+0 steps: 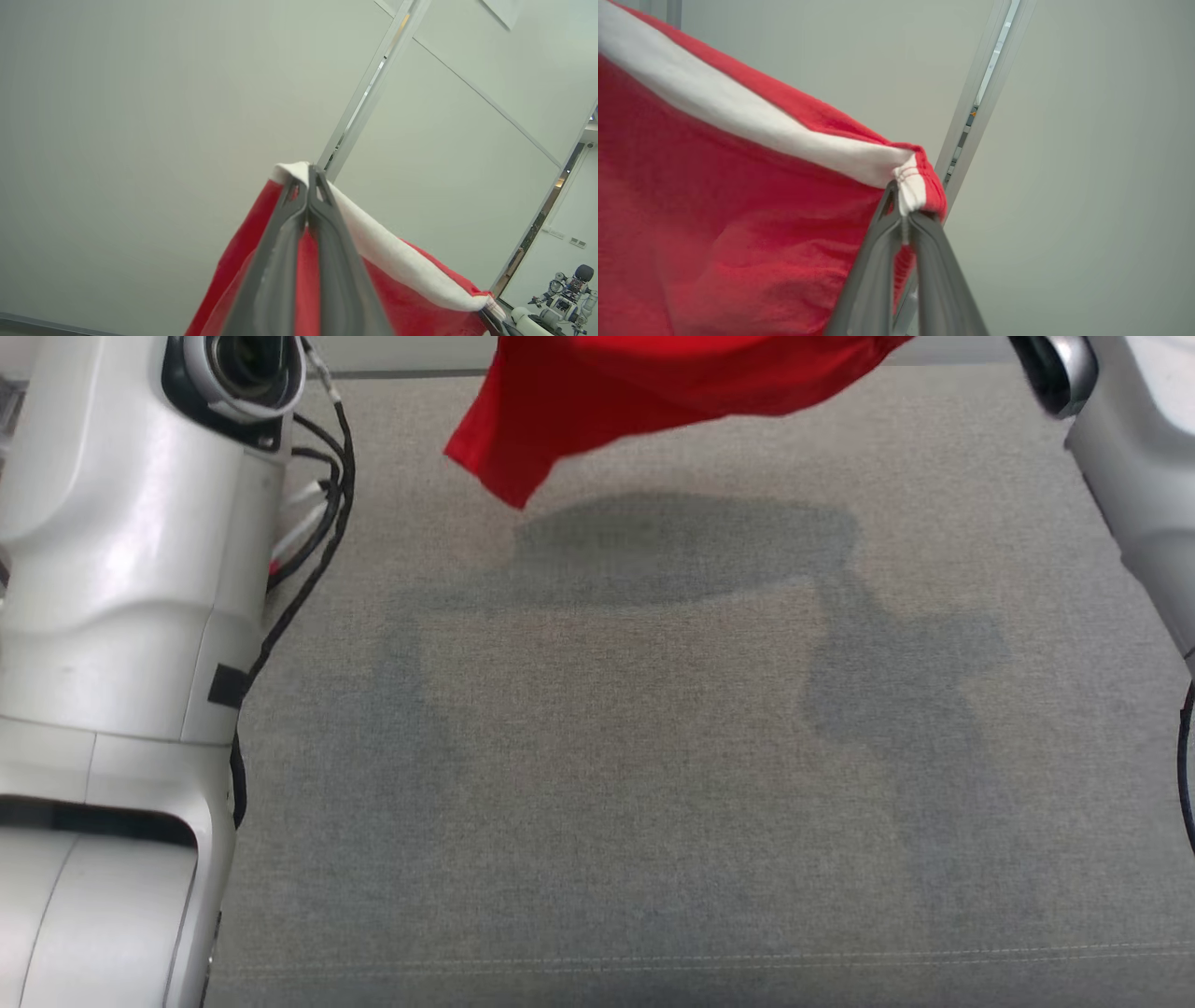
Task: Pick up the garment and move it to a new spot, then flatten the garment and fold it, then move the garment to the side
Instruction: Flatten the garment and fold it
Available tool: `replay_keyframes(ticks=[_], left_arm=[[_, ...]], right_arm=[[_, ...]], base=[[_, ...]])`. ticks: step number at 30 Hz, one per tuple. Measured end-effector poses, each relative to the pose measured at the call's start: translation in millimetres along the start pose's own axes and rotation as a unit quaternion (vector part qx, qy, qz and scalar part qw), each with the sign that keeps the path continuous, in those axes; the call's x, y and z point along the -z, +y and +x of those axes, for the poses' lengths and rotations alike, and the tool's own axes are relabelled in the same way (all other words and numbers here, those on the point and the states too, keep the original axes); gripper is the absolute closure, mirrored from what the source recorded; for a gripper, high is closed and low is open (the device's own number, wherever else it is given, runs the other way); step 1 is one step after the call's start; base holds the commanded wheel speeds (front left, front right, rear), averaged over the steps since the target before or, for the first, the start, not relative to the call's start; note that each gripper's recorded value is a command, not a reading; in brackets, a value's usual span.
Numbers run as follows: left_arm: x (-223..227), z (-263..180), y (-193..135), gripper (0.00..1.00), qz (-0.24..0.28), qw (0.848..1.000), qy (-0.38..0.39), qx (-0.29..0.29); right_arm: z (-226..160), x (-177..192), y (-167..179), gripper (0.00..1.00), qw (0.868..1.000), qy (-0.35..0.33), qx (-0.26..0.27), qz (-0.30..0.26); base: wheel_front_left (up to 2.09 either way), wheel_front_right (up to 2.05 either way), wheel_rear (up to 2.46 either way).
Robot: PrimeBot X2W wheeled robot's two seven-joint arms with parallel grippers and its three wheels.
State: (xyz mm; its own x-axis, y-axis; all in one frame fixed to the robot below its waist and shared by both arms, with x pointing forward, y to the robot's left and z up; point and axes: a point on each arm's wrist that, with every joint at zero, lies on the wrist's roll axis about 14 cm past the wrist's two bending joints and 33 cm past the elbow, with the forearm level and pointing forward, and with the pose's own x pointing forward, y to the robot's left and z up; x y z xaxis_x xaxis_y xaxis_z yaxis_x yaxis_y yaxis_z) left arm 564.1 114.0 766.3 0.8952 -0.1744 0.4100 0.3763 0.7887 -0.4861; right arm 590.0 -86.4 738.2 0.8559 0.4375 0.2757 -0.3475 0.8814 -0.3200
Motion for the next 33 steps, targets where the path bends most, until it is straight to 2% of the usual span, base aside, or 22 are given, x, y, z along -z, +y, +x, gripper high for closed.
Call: replay_keyframes(ticks=[6,10,14,17,19,25,33], left_arm=[[-5,18,5,1.0,0.018,0.999,-0.035,0.011],[30,17,21,1.0,0.026,1.0,0.006,0.013],[80,-1,49,1.0,0.018,0.998,0.064,-0.005],[101,-18,69,1.0,0.008,0.996,0.086,-0.022],[110,-34,77,1.0,-0.014,0.995,0.09,-0.028],[120,-90,70,1.0,-0.068,0.993,0.093,-0.015],[141,-200,69,1.0,-0.085,0.985,0.137,-0.058]], right_arm=[[24,14,-7,1.0,1.0,-0.006,0.016,-0.004],[31,49,2,1.0,1.0,0.015,0.013,0.015],[18,114,33,1.0,0.997,0.068,-0.01,0.046],[7,139,56,1.0,0.993,0.085,-0.026,0.075],[-6,148,70,1.0,0.991,0.088,-0.041,0.092],[-55,166,80,1.0,0.984,0.11,-0.055,0.128],[-128,178,97,1.0,0.973,0.142,-0.07,0.17]], base=[[0.0,0.0,0.0],[0.0,0.0,0.0],[0.0,0.0,0.0],[0.0,0.0,0.0],[0.0,0.0,0.0],[0.0,0.0,0.0],[0.0,0.0,0.0]])
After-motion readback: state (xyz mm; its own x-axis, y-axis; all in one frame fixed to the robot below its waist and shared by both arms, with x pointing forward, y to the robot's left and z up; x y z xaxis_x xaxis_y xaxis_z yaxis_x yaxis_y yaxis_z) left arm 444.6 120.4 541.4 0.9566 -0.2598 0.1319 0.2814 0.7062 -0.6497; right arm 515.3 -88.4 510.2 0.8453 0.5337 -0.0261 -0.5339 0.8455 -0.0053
